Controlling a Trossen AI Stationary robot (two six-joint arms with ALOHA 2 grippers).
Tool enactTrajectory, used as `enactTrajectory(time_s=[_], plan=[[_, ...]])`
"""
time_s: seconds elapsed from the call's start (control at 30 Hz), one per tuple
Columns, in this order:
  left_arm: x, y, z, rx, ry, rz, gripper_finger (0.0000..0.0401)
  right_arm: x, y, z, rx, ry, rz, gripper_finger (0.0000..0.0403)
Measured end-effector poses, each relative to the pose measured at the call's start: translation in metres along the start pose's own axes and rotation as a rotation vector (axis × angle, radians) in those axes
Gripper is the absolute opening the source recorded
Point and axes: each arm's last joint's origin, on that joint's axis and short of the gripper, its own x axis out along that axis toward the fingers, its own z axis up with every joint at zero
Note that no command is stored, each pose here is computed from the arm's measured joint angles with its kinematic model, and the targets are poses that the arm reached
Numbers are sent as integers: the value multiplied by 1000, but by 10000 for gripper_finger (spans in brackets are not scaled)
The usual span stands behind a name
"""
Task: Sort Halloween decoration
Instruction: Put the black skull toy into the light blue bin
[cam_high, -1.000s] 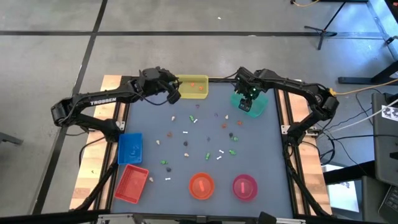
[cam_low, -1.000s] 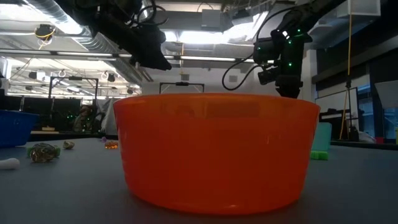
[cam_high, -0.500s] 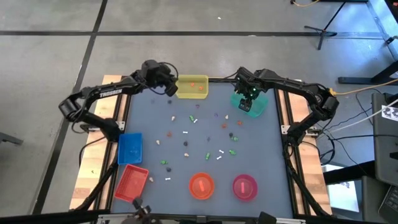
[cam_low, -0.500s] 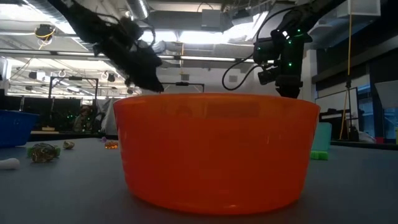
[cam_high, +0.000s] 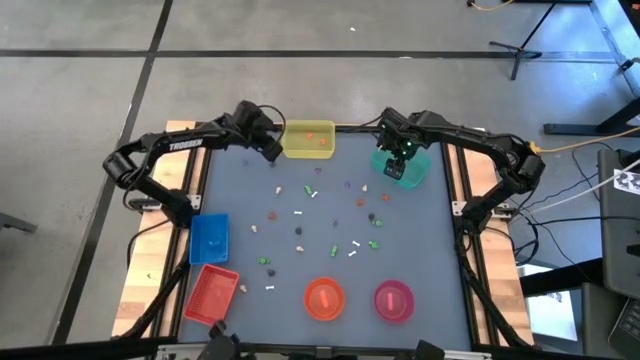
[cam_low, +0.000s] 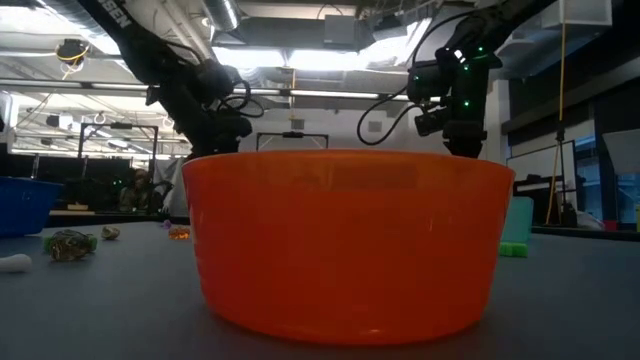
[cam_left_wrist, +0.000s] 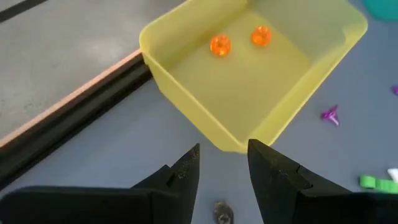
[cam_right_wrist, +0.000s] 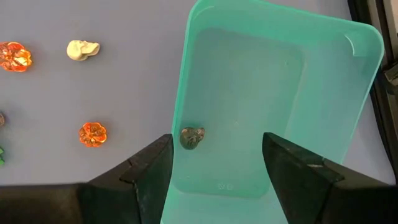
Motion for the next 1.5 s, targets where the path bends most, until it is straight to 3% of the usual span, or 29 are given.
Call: enactTrajectory(time_s=[0.4,0.53,1.2,1.5], plan=[[2,-19,-10,-4,87,32,120,0,0,2,1,-19,-4,246],[4,-22,-12,-54,93,57,120,0,0,2,1,-19,-4,246],[43,-16,-35,-72,253,97,120,0,0,2,1,-19,-4,246],[44,-16,-37,-98,280,105,120,0,0,2,1,-20,-4,246]])
